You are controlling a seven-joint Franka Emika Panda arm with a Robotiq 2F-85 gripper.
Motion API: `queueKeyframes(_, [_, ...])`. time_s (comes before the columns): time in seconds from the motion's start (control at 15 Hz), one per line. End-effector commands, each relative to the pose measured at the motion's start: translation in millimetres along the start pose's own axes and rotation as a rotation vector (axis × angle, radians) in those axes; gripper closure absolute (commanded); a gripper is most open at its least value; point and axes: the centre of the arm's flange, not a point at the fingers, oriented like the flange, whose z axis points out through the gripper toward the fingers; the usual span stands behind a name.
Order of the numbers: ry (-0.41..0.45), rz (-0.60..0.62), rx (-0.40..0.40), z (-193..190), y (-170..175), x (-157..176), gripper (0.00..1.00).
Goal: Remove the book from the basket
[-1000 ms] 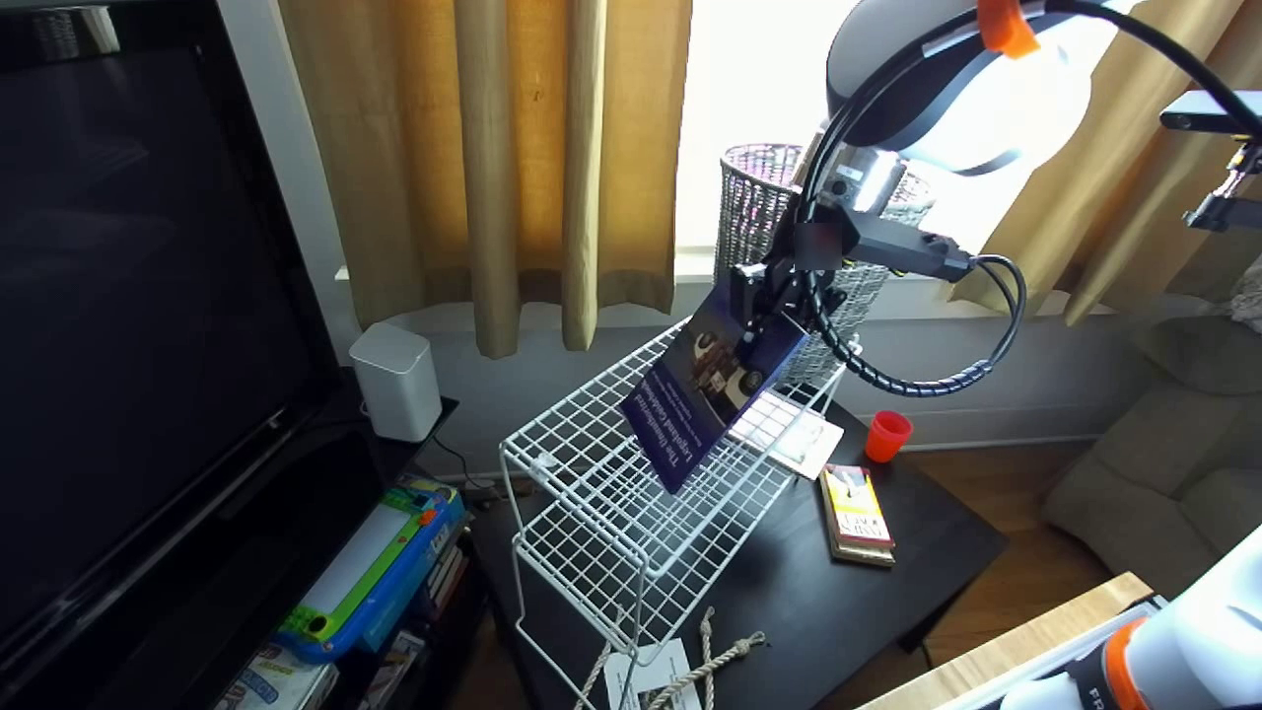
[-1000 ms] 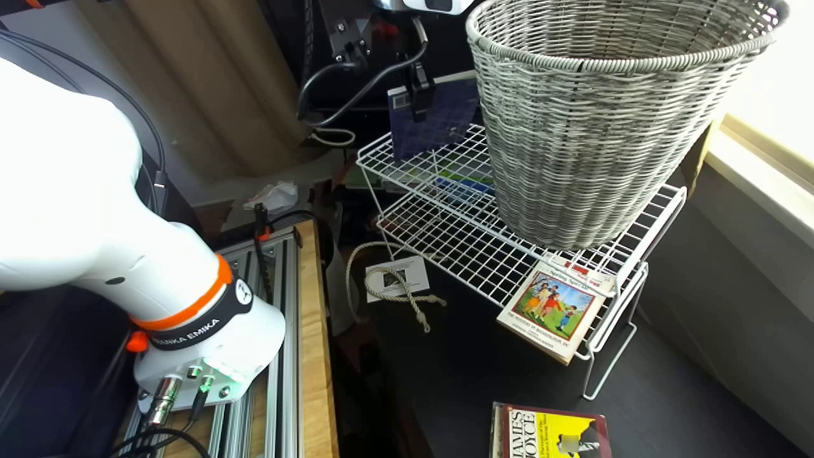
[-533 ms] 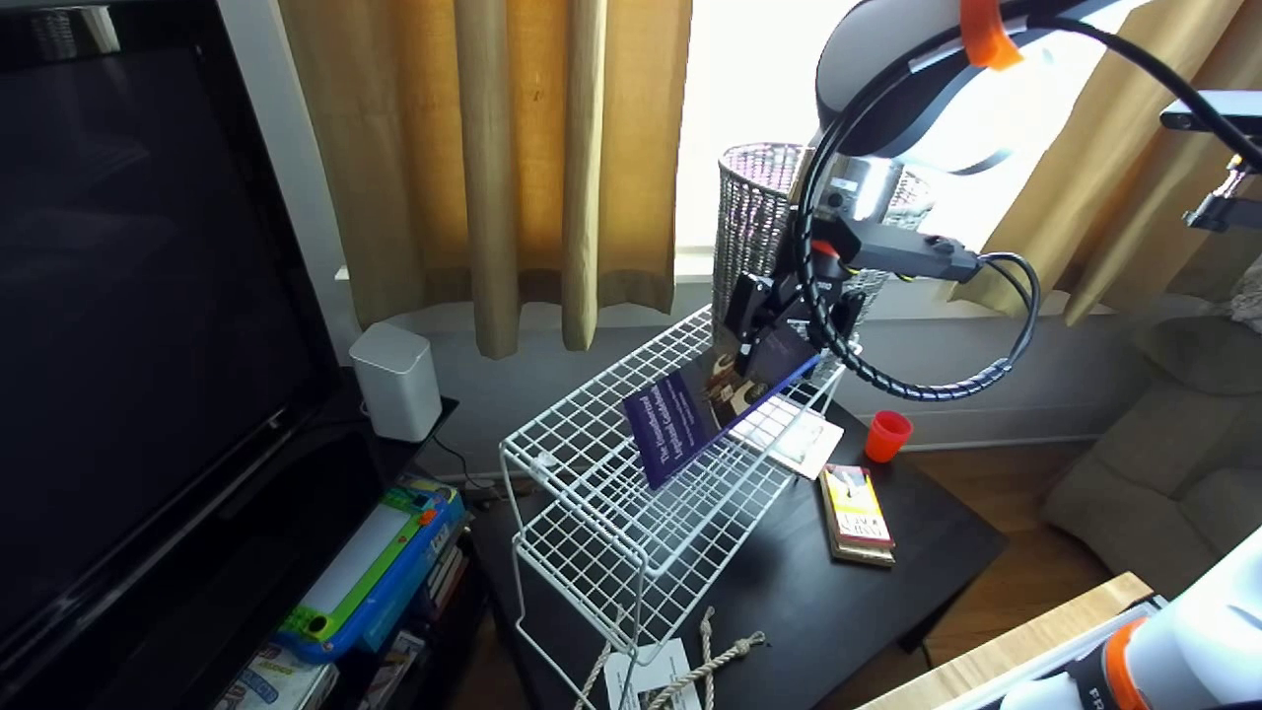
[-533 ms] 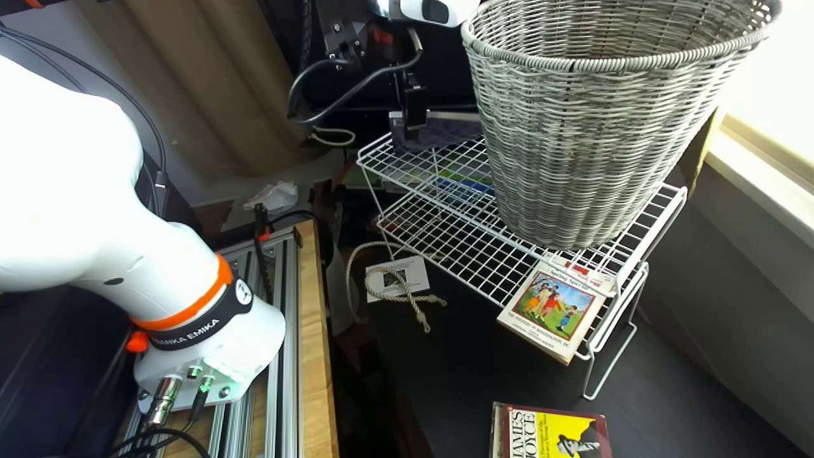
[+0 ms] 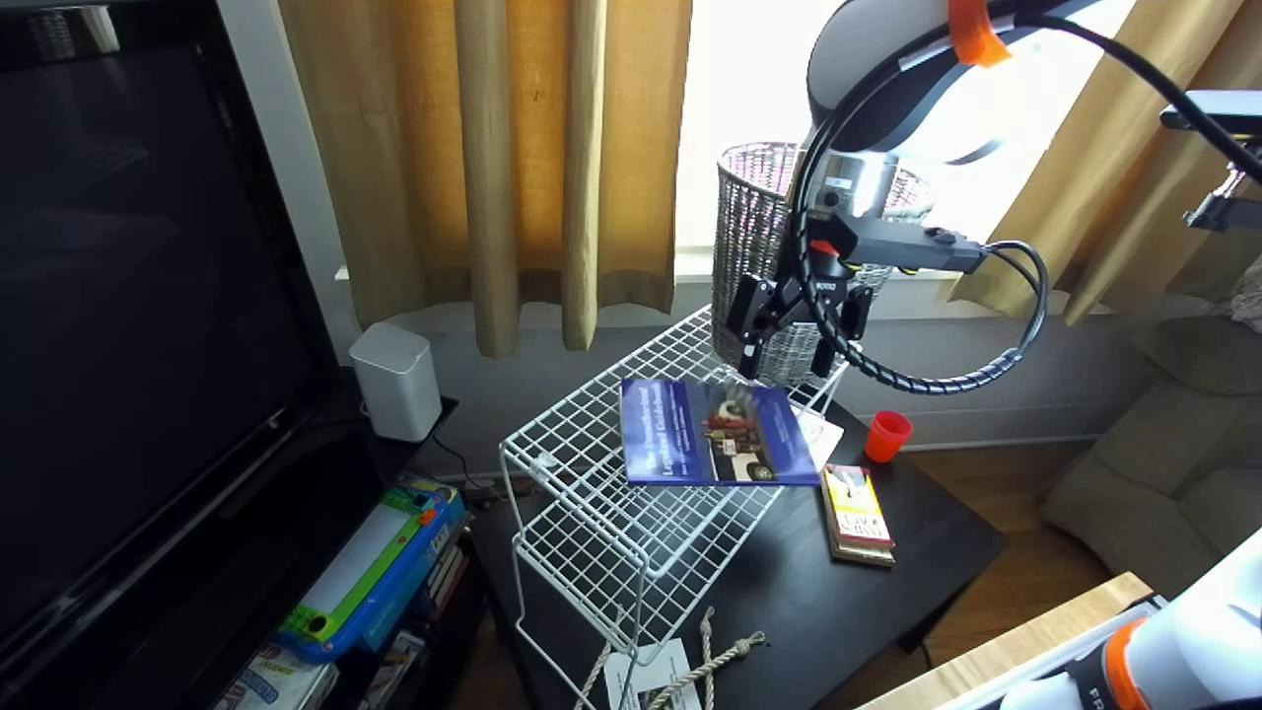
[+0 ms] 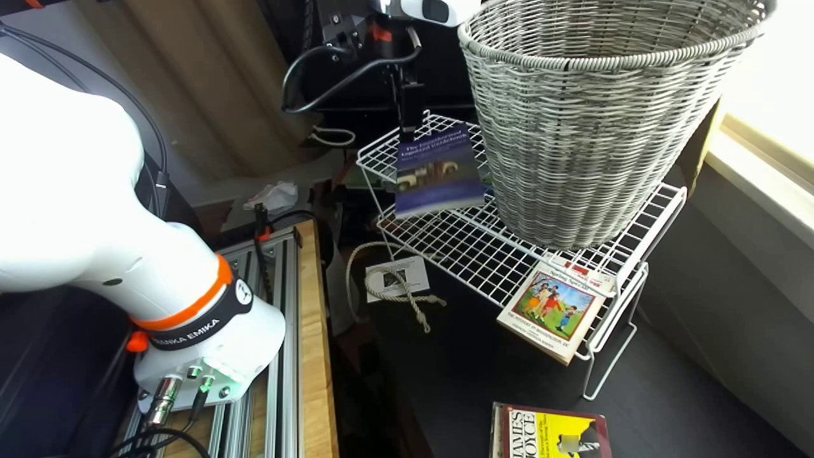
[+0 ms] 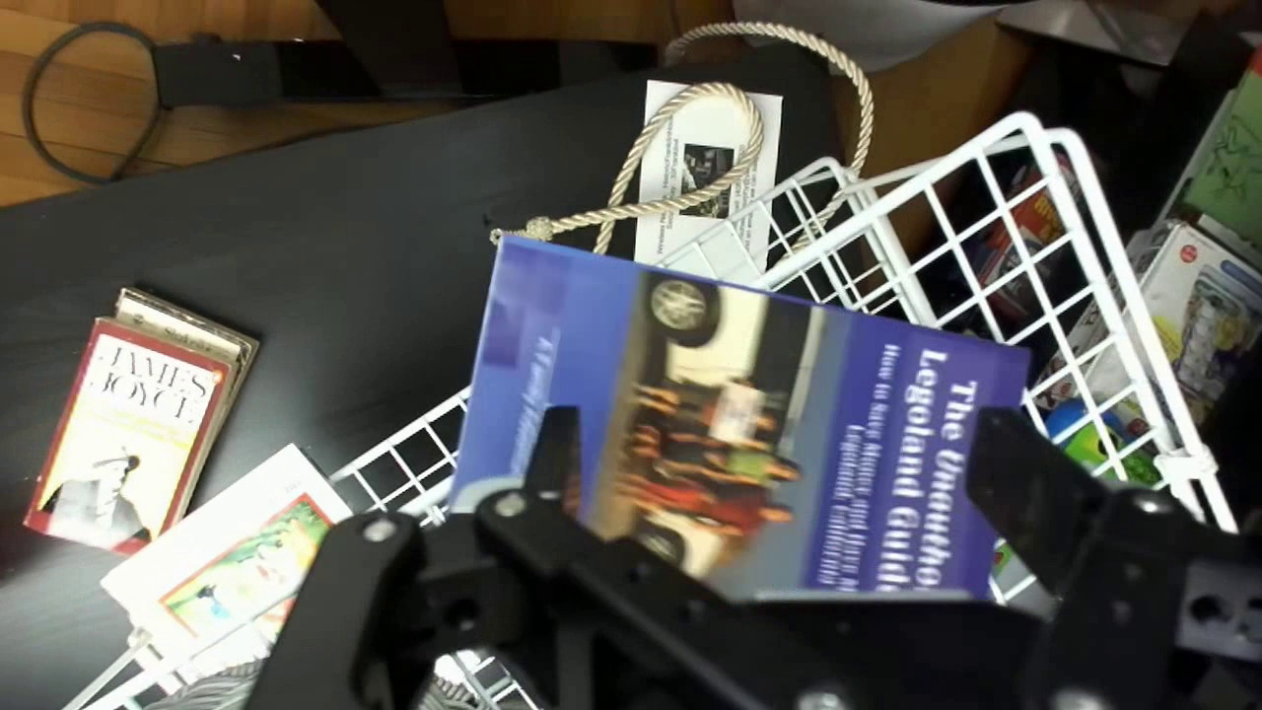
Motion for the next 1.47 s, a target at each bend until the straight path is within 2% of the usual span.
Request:
queueKeyframes(0.0, [-0.025, 0.003, -0.020, 4, -1, 5, 0.00])
queueKeyframes(0.47, [-0.027, 0.024, -0.009, -1, -2, 3, 0.00])
queueKeyframes(0.8, [-0.014, 0.074, 0.039, -37, -12, -19, 0.00])
queueKeyframes(1.07, [0.013, 0.173, -0.022, -72, -19, -33, 0.00])
queueKeyframes(1.4, [0.112, 0.325, -0.158, -131, -32, -41, 0.00])
